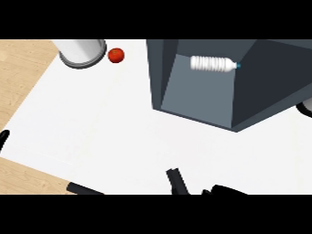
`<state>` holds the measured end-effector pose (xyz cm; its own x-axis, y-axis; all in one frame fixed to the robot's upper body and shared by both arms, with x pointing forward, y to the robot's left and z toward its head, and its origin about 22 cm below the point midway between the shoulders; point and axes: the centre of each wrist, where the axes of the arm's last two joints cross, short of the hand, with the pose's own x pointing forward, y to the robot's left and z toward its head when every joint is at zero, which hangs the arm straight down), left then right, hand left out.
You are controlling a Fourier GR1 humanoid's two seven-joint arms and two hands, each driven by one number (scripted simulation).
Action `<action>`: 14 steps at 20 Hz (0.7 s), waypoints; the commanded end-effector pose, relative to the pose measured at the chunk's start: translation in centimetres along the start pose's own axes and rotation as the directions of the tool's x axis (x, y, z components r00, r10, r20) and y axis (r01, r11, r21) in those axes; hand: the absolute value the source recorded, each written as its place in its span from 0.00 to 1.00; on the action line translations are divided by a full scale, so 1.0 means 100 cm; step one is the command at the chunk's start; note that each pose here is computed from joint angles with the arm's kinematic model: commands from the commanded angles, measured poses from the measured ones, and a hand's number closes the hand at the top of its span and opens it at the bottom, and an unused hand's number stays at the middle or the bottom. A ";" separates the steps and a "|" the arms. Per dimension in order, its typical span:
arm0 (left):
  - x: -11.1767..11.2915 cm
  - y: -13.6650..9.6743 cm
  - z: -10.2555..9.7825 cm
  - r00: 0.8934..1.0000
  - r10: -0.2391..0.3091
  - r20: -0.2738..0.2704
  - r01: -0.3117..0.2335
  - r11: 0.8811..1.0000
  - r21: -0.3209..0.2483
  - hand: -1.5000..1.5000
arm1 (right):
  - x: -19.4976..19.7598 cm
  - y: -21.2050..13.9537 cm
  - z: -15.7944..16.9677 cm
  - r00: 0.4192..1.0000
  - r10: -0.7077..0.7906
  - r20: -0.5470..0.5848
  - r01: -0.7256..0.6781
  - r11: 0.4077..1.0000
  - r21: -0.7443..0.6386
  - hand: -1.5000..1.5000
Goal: Pick up the bottled water, place it into the cabinet and close the cabinet
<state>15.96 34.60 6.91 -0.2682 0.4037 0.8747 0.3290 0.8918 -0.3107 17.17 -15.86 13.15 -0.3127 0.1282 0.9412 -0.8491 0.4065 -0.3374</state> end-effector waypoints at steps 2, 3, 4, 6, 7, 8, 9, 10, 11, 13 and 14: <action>-0.001 0.004 0.004 1.000 0.006 -0.006 -0.006 1.000 0.016 0.00 | -0.012 -0.019 -0.040 0.994 -0.055 -0.091 0.047 0.995 -0.091 1.00; 0.000 0.007 0.005 1.000 -0.007 -0.009 0.007 1.000 0.020 0.00 | -0.011 -0.023 -0.047 0.994 -0.053 -0.091 0.045 0.995 -0.089 1.00; -0.002 0.007 0.008 1.000 0.004 -0.010 -0.004 1.000 0.024 0.00 | -0.013 -0.026 -0.053 0.993 -0.072 -0.096 0.062 0.993 -0.100 1.00; -0.003 0.005 0.006 1.000 0.005 -0.009 -0.005 1.000 0.021 0.00 | -0.011 -0.038 -0.065 0.994 -0.075 -0.085 0.060 0.985 -0.161 1.00; 0.000 0.008 0.005 1.000 0.000 0.001 0.000 1.000 0.028 0.00 | -0.010 -0.044 -0.070 0.993 -0.084 -0.083 0.066 0.977 -0.202 1.00; -0.001 0.008 0.007 1.000 -0.007 0.008 0.006 0.999 0.040 0.00 | -0.006 -0.048 -0.079 0.993 -0.090 -0.078 0.069 0.968 -0.241 1.00; -0.001 0.009 0.010 1.000 -0.009 -0.013 0.009 0.999 0.036 0.00 | -0.004 -0.058 -0.084 0.993 -0.075 -0.088 0.047 0.958 -0.282 1.00; -0.001 0.009 0.009 1.000 -0.001 -0.003 0.001 0.999 0.050 0.00 | -0.003 -0.065 -0.091 0.992 -0.086 -0.096 0.052 0.950 -0.307 1.00; -0.001 0.012 0.010 1.000 -0.014 -0.006 0.014 0.999 0.043 0.00 | -0.007 -0.073 -0.095 0.989 -0.107 -0.104 0.065 0.937 -0.345 1.00; -0.002 0.011 0.012 1.000 -0.002 -0.005 0.002 0.998 0.058 0.00 | -0.002 -0.089 -0.105 0.988 -0.117 -0.100 0.064 0.902 -0.428 1.00; -0.001 0.010 0.011 1.000 -0.003 0.011 0.003 0.999 0.042 0.00 | -0.004 -0.096 -0.113 0.987 -0.124 -0.105 0.064 0.888 -0.455 1.00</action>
<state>15.41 35.55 6.14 -0.2677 0.4015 0.8759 0.2896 0.9005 -0.3244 27.19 -10.68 15.02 -0.1914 0.1766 0.9655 -0.6798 0.6857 -0.2602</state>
